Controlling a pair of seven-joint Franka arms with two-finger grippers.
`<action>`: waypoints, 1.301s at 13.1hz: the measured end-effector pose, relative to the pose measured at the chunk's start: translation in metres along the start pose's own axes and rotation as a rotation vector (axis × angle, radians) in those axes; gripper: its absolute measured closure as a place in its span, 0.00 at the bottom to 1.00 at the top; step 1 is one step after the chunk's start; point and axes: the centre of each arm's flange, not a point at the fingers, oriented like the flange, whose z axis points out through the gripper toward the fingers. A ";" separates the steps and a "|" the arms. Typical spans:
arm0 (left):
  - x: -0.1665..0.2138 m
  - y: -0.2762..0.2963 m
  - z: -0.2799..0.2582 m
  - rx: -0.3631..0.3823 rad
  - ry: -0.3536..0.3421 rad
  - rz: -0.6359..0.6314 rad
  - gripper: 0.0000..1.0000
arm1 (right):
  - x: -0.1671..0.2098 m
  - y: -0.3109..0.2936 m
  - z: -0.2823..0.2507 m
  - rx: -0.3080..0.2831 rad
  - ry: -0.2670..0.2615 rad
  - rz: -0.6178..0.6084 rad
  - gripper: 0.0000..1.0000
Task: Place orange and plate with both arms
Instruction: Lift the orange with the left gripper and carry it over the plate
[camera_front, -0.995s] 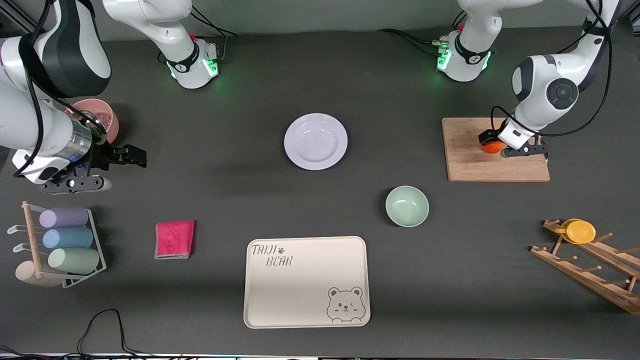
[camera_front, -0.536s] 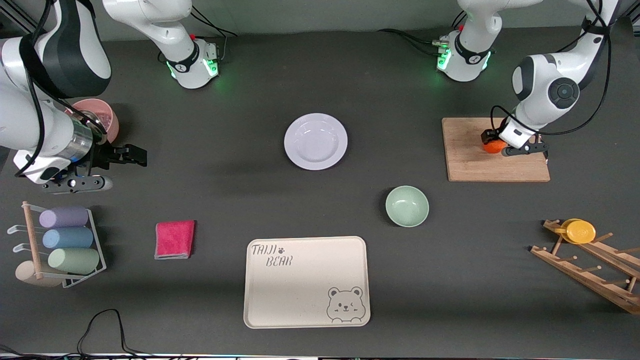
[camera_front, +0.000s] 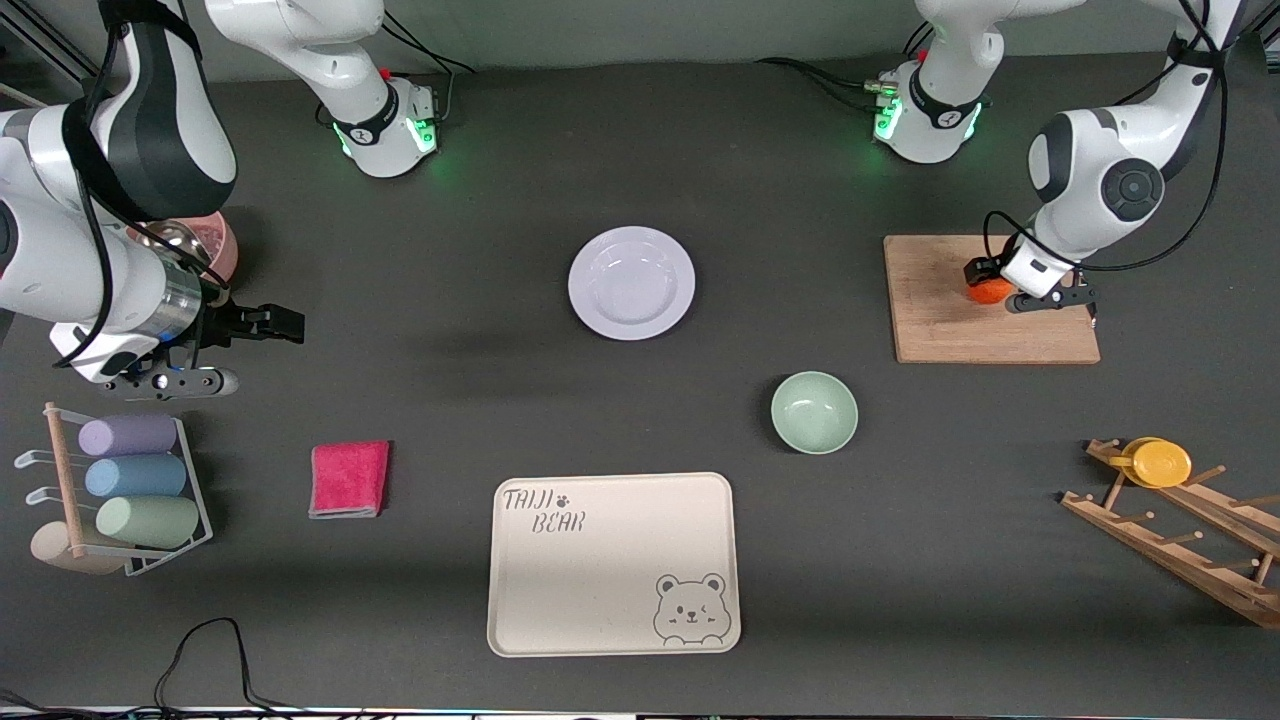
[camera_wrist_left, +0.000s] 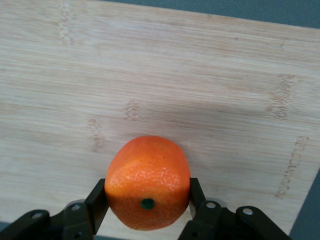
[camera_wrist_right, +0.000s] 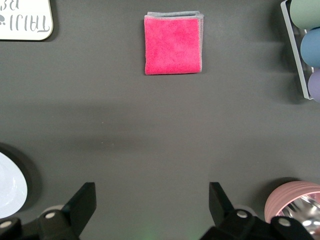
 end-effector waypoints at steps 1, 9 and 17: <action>0.007 -0.001 -0.017 0.003 -0.006 -0.002 0.31 | 0.000 0.000 0.000 0.000 0.001 0.000 0.00; 0.038 0.013 -0.298 0.048 -0.051 0.020 0.31 | 0.005 0.000 0.003 0.002 0.012 0.002 0.00; 0.065 0.045 -0.381 -0.008 -0.089 0.087 0.31 | 0.005 0.000 0.003 0.002 0.013 0.003 0.00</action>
